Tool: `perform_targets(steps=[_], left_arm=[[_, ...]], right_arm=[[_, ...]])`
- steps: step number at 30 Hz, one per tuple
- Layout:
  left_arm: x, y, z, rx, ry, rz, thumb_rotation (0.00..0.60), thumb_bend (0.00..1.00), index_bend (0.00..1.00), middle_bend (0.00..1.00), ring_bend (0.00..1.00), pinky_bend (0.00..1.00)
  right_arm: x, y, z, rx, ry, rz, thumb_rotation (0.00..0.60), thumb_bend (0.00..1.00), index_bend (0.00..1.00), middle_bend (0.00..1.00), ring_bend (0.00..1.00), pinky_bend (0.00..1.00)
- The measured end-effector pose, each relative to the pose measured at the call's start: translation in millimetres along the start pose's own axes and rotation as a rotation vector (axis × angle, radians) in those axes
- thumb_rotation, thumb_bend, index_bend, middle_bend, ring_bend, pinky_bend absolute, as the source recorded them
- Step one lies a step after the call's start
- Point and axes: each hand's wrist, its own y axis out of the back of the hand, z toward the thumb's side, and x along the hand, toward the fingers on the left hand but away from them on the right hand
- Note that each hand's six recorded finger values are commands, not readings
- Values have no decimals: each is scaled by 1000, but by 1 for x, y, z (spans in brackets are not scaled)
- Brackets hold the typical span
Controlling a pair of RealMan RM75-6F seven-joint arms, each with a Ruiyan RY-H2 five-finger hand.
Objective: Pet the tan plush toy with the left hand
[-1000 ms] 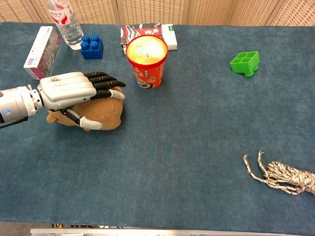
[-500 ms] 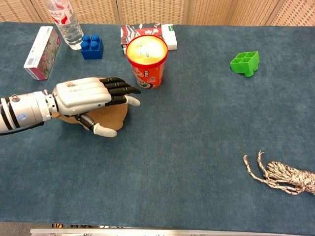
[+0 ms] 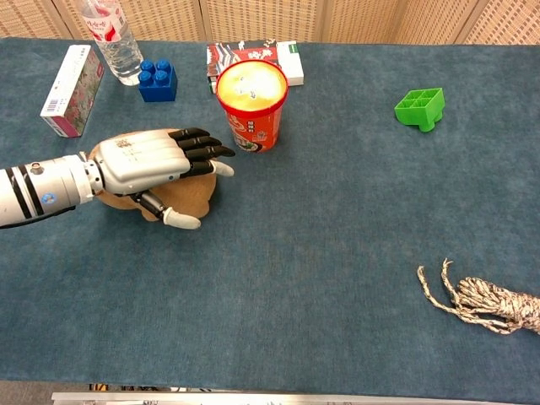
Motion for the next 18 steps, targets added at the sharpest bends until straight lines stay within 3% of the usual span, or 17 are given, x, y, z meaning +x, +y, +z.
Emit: perform_targets(steps=[18], left_arm=[[-9,14,-26,-21,101,61,0,0,102,35,16,0]], right_arm=[[-1,-2,1,-1,5,3,600,0,2,80,0,0]])
